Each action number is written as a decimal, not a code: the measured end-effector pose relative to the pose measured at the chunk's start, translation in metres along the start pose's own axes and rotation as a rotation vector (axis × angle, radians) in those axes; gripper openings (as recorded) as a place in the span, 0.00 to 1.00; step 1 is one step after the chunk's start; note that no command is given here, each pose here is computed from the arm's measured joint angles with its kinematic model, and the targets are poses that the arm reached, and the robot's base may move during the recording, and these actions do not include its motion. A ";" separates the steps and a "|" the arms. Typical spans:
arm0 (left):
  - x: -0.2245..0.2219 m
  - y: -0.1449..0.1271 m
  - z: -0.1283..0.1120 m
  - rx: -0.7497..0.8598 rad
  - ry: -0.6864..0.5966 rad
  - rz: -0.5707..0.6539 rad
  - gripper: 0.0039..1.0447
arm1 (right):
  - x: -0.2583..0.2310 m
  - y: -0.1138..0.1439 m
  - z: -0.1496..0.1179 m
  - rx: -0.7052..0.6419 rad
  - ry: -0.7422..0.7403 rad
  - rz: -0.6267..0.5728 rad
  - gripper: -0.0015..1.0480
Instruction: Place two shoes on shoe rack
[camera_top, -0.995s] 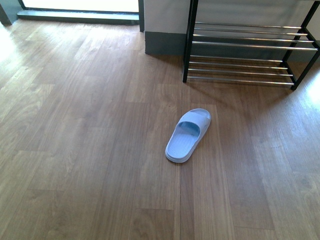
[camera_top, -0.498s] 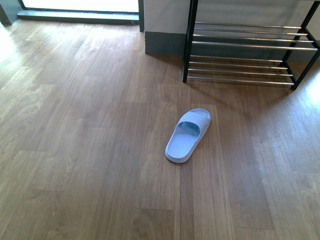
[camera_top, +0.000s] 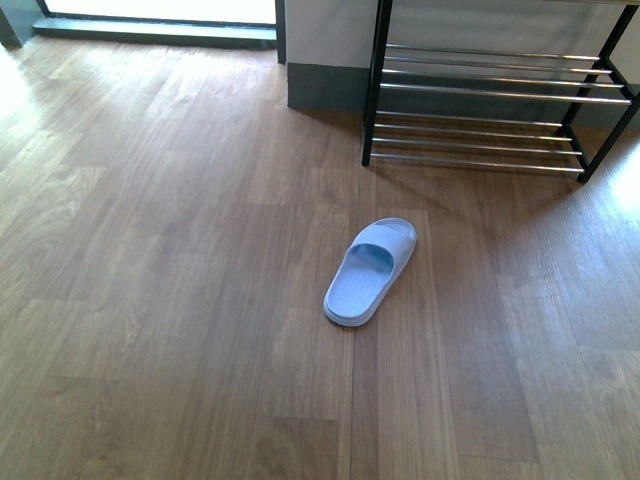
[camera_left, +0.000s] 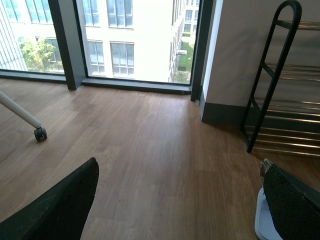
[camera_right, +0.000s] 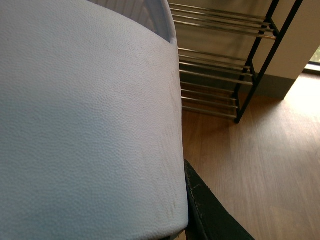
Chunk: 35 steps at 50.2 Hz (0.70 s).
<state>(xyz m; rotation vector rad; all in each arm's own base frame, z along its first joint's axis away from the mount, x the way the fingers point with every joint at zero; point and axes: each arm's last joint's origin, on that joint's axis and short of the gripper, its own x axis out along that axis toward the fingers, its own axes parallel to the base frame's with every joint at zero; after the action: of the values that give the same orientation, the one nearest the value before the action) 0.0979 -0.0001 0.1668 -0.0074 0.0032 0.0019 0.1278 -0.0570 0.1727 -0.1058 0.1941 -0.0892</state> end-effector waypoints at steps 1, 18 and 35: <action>0.000 0.000 0.000 0.000 0.000 0.000 0.91 | 0.000 0.000 0.000 0.000 0.000 0.000 0.02; 0.000 0.000 0.000 0.000 0.000 -0.001 0.91 | 0.000 0.000 0.000 0.001 0.003 -0.004 0.02; 0.000 0.000 0.000 0.000 0.000 -0.004 0.91 | 0.000 -0.001 -0.001 0.004 0.007 -0.010 0.02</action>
<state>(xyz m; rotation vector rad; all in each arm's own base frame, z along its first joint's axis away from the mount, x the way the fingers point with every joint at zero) 0.0979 -0.0002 0.1669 -0.0074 0.0029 -0.0023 0.1277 -0.0577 0.1719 -0.1025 0.2005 -0.1001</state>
